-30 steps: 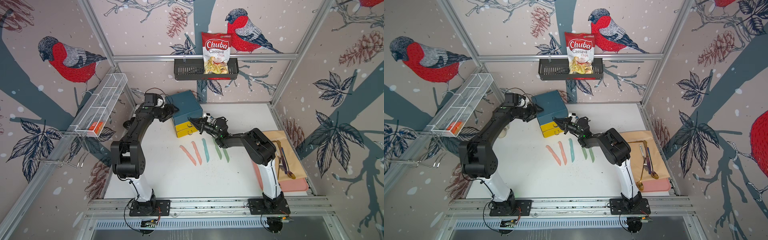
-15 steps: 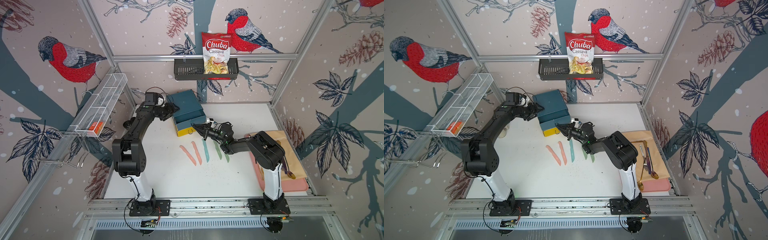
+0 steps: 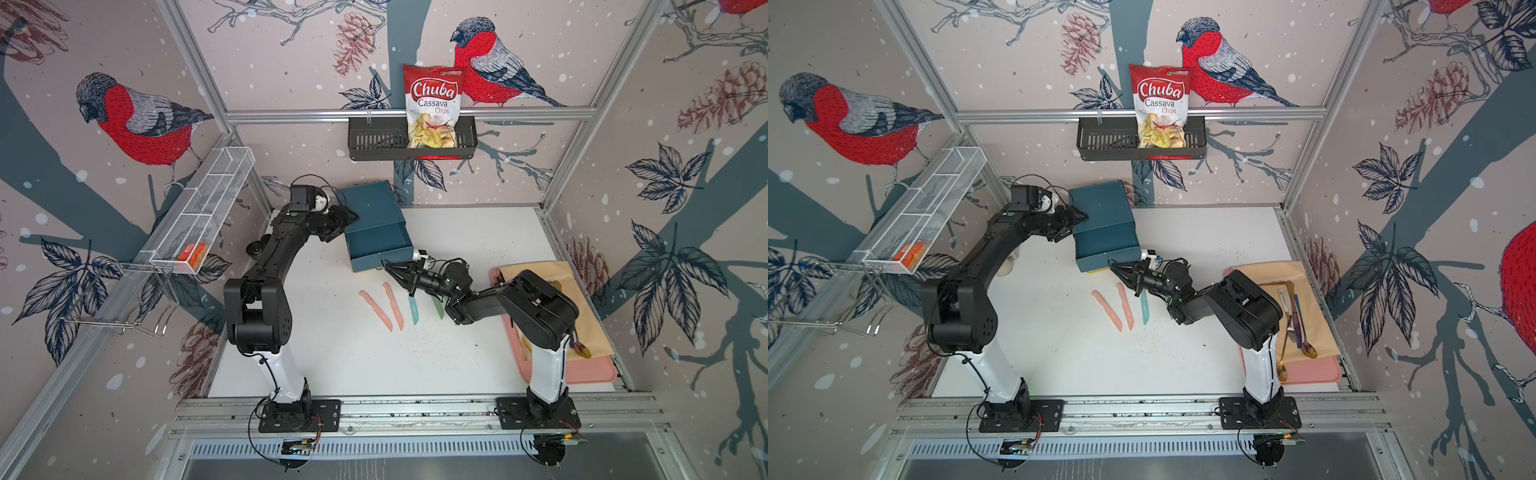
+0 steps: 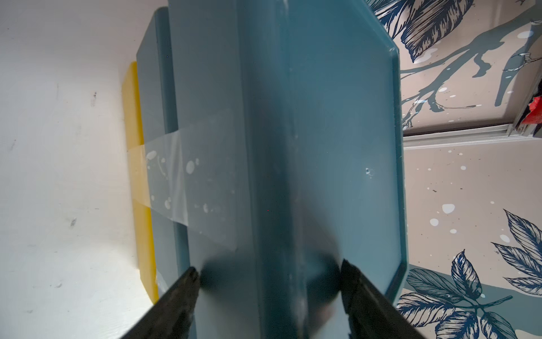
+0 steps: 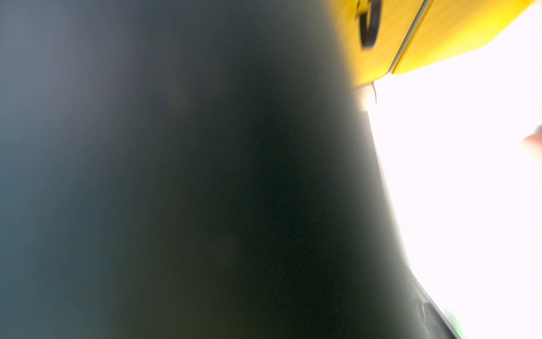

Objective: Place the fruit knives into the drawer by color
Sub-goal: Open the drawer in the storage box, then pick up the fruit knife from the center of the board.

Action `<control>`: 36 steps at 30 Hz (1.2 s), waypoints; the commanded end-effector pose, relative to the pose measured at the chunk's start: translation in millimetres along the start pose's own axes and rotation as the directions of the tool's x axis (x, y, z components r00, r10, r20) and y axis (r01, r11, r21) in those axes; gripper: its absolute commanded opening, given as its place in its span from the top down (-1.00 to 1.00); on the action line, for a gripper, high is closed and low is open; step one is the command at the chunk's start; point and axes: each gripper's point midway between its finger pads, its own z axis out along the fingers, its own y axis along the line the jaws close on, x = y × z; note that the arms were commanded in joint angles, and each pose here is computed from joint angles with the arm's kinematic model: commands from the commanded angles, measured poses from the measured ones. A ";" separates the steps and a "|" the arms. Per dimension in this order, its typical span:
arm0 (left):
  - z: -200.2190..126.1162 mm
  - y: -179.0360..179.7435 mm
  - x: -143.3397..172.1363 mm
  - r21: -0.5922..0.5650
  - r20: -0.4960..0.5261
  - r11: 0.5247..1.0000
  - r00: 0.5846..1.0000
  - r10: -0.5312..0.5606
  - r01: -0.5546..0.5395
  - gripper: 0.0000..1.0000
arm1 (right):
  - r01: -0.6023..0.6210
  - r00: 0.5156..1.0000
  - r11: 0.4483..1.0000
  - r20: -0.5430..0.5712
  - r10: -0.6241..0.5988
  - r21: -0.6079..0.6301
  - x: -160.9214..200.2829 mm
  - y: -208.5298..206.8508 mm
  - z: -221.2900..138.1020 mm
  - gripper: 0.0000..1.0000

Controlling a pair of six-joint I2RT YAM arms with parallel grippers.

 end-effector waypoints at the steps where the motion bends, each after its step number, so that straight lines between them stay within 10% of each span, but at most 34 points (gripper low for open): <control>1: -1.7 6.1 0.9 -0.029 0.005 1.000 1.000 -0.006 0.006 -0.53 | 0.045 0.997 0.997 -0.060 -0.049 -0.063 16.1 23.7 -1.7 0.06; 4: -1.5 5.4 1.2 -0.025 0.002 1.000 1.000 -0.006 0.006 -0.53 | 0.061 0.997 0.996 -0.041 -0.064 -0.061 15.4 31.6 -8.2 -0.49; 12: -3.9 3.1 2.7 -0.020 -0.001 1.000 1.000 -0.002 0.002 -0.54 | 0.094 0.996 0.995 0.005 -0.094 -0.026 16.2 42.4 -52.2 -0.54; 17: -11.1 -2.7 2.1 -0.019 0.010 1.000 1.000 0.023 -0.023 -0.55 | 0.226 0.972 0.943 0.014 -0.236 0.243 0.2 21.3 -87.4 -0.55; 26: -25.4 -12.8 7.3 -0.029 0.015 0.996 0.996 0.090 -0.090 -0.61 | 0.418 0.829 0.413 -0.154 -0.538 0.809 -47.6 -24.9 -149.3 -0.59; 36: -50.1 -50.3 44.0 -0.062 0.009 0.954 0.956 0.294 -0.293 -0.70 | 0.311 0.777 -0.103 -0.315 -0.546 0.945 -93.2 -61.1 -212.6 -0.33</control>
